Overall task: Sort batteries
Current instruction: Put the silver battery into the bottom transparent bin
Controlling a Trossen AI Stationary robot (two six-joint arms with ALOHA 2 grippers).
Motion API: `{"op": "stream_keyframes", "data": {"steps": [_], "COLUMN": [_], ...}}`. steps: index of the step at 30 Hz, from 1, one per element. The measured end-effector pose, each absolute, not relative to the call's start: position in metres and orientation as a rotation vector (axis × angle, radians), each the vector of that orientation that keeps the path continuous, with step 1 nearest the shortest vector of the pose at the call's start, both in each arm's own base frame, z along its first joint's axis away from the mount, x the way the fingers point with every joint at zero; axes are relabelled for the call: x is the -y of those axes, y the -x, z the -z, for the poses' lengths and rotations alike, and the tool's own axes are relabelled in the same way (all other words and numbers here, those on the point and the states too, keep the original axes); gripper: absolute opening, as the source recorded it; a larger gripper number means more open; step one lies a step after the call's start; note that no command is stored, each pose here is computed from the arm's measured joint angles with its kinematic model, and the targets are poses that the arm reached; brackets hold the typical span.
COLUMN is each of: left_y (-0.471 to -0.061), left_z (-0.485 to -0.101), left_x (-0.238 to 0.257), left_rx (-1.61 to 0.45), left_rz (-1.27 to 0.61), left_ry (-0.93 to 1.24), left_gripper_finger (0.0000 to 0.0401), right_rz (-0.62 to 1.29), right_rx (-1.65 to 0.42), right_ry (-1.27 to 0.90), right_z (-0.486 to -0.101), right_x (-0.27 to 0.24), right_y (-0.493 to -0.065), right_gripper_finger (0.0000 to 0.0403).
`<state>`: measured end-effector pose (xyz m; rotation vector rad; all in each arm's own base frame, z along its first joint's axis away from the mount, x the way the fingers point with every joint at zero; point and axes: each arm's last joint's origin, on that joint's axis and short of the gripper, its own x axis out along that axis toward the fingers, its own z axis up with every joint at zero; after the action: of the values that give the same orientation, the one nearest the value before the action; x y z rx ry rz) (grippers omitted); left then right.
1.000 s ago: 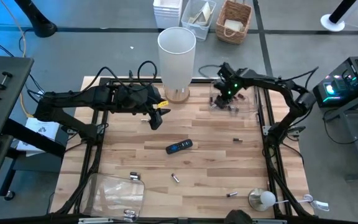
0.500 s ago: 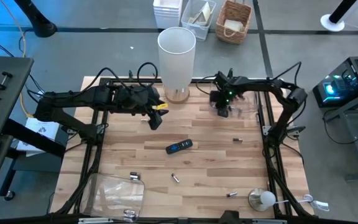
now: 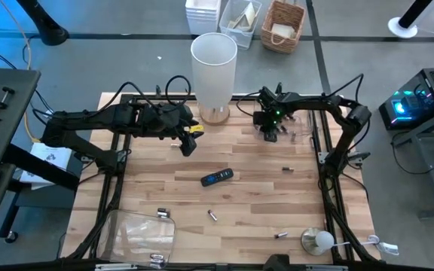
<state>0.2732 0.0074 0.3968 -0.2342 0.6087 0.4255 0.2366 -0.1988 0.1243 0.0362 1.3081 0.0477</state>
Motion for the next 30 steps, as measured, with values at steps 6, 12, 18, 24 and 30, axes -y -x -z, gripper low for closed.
{"op": "stream_keyframes", "data": {"steps": [6, 12, 18, 24, 30], "left_y": [-0.274, -0.274, -0.259, -0.234, -0.215], "left_z": [-0.398, -0.405, -0.424, -0.44, -0.444], "left_x": [-0.008, -0.008, -0.008, -0.006, 0.0], "left_rx": [-0.597, -0.538, -0.432, -0.37, -0.388], "left_rz": [-0.421, -0.407, -0.382, -0.361, -0.337], "left_ry": [0.207, 0.201, 0.177, 0.194, 0.199], "left_gripper_finger": [0.0193, 0.0193, 0.0193, 0.0193, 0.0193], "right_rz": [0.023, 0.128, 0.185, 0.294, 0.265], "right_rx": [-1.344, -1.33, -1.27, -1.099, -0.853], "right_ry": [-0.085, -0.072, -0.053, -0.059, -0.107], "right_z": [-0.128, -0.153, -0.205, -0.265, -0.305], "right_x": [0.198, 0.197, 0.194, 0.179, 0.136], "right_y": [-0.238, -0.24, -0.233, -0.223, -0.237], "right_gripper_finger": [0.003, 0.003, 0.003, 0.003, 0.0003]}}
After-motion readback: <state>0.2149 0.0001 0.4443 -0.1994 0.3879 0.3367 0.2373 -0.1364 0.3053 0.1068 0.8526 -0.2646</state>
